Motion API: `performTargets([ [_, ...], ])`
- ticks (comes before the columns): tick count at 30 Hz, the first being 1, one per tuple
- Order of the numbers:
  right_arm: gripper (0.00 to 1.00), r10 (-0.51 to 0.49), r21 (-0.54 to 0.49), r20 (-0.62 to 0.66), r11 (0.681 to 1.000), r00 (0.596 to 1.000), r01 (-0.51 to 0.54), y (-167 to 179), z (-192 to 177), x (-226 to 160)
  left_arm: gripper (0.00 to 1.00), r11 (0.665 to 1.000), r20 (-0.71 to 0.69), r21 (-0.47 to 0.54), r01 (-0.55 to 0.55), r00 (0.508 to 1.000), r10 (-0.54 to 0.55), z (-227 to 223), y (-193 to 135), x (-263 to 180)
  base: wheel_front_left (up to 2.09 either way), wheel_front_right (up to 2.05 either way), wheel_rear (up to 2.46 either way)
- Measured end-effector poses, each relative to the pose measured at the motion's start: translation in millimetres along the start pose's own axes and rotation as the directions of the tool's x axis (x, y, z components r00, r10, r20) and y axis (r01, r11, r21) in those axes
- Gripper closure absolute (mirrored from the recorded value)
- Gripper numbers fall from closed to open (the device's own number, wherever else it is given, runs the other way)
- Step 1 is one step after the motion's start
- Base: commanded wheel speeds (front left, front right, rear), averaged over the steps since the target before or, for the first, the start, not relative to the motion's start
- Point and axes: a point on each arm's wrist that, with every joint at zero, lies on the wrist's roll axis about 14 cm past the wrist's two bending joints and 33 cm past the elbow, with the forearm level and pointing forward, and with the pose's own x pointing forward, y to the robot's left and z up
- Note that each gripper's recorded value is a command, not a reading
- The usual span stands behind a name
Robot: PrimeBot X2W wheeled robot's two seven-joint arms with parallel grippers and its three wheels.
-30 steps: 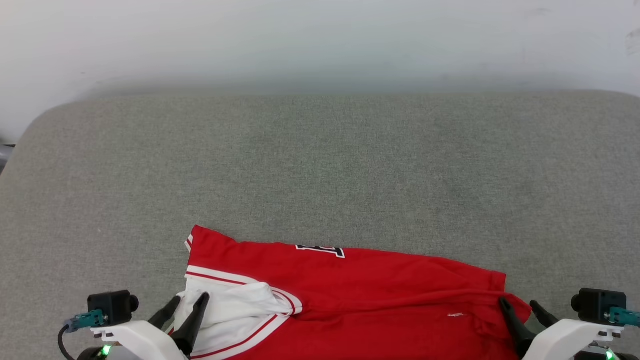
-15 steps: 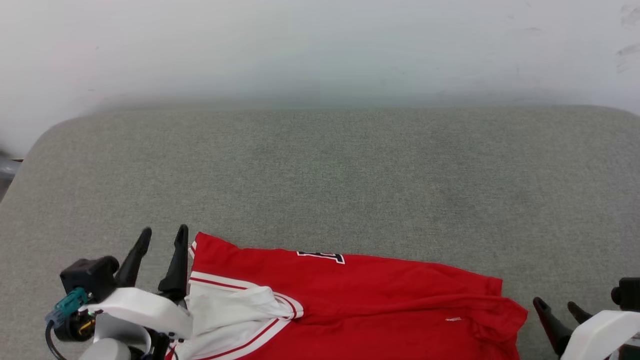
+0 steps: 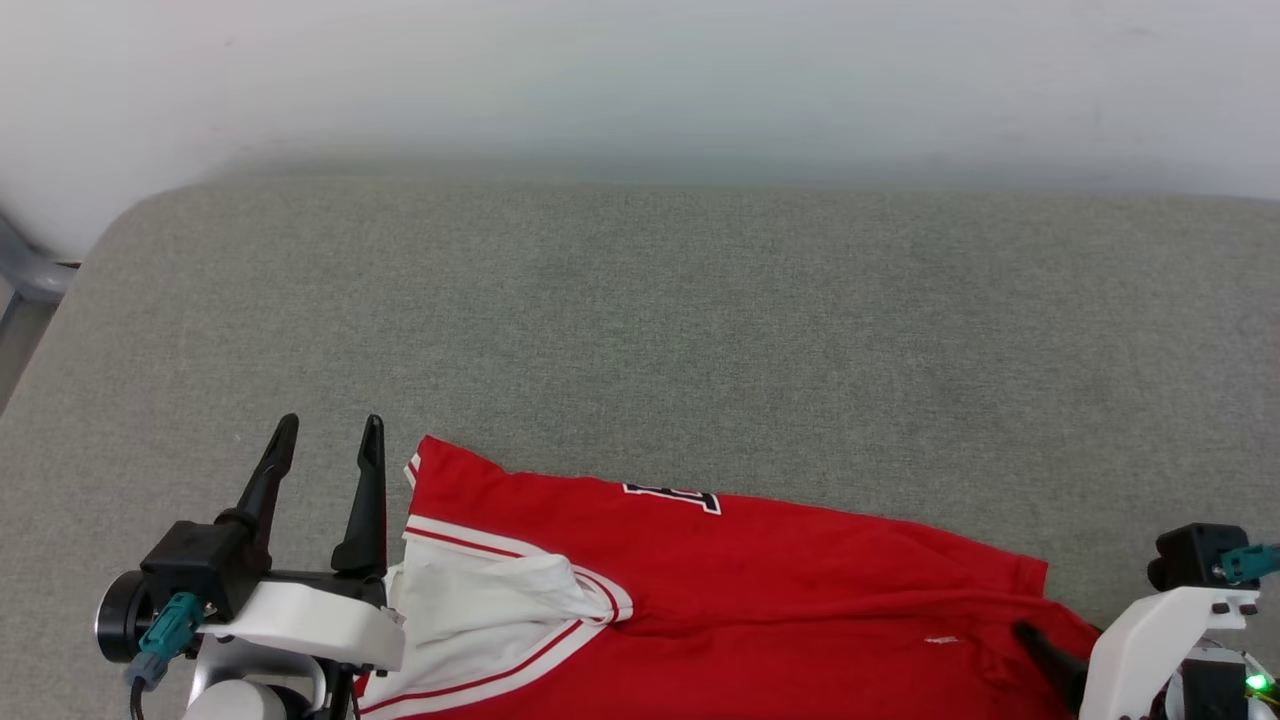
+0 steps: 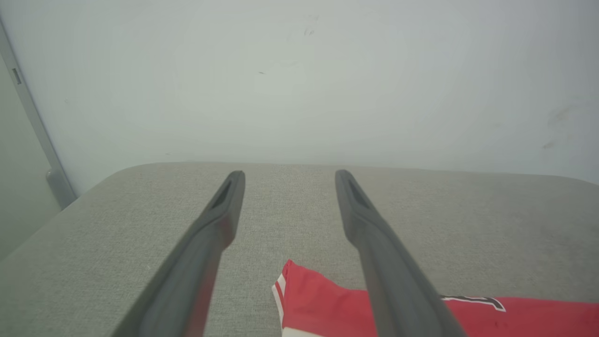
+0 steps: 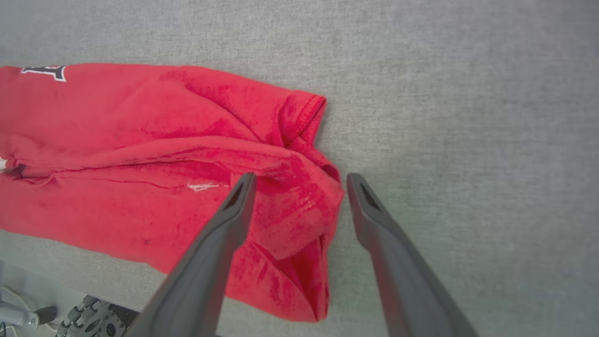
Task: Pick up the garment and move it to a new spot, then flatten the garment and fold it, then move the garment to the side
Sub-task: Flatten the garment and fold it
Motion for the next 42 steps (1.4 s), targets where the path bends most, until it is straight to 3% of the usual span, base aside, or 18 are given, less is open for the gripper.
performTargets([
  [12,0.0,0.066,0.053,-0.221,0.997,0.973,-0.056,17,-50,37,0.0,1.0,-0.051,0.011,-0.012,0.999,0.012,-22,2,-4,0.0,0.0,0.0],
  [13,0.14,0.07,0.059,-0.228,0.997,0.971,-0.058,18,-51,39,0.0,1.0,-0.055,0.013,-0.012,0.998,0.013,-23,3,-4,0.0,0.0,0.0],
  [14,0.6,0.075,0.066,-0.233,0.996,0.97,-0.061,18,-52,41,0.0,1.0,-0.056,0.012,-0.012,0.998,0.012,-24,3,-4,0.0,0.0,0.0],
  [15,0.88,0.079,0.071,-0.235,0.995,0.969,-0.064,19,-52,42,0.0,1.0,-0.057,0.016,-0.011,0.998,0.011,-25,3,-3,0.0,0.0,0.0],
  [16,1.0,0.085,0.073,-0.235,0.995,0.968,-0.069,21,-52,43,0.0,1.0,-0.057,0.017,-0.008,0.998,0.009,-25,2,-3,0.0,0.0,0.0],
  [29,1.0,0.107,0.055,-0.143,0.993,0.984,-0.1,21,-24,33,0.0,1.0,-0.039,0.03,0.006,0.999,-0.005,-19,-2,-9,0.0,0.0,0.0],
  [42,1.0,-0.137,0.077,-0.023,0.987,0.99,0.139,-72,12,-15,0.0,0.999,-0.024,0.04,0.022,0.999,-0.021,-14,-7,-16,0.0,0.0,0.0],
])
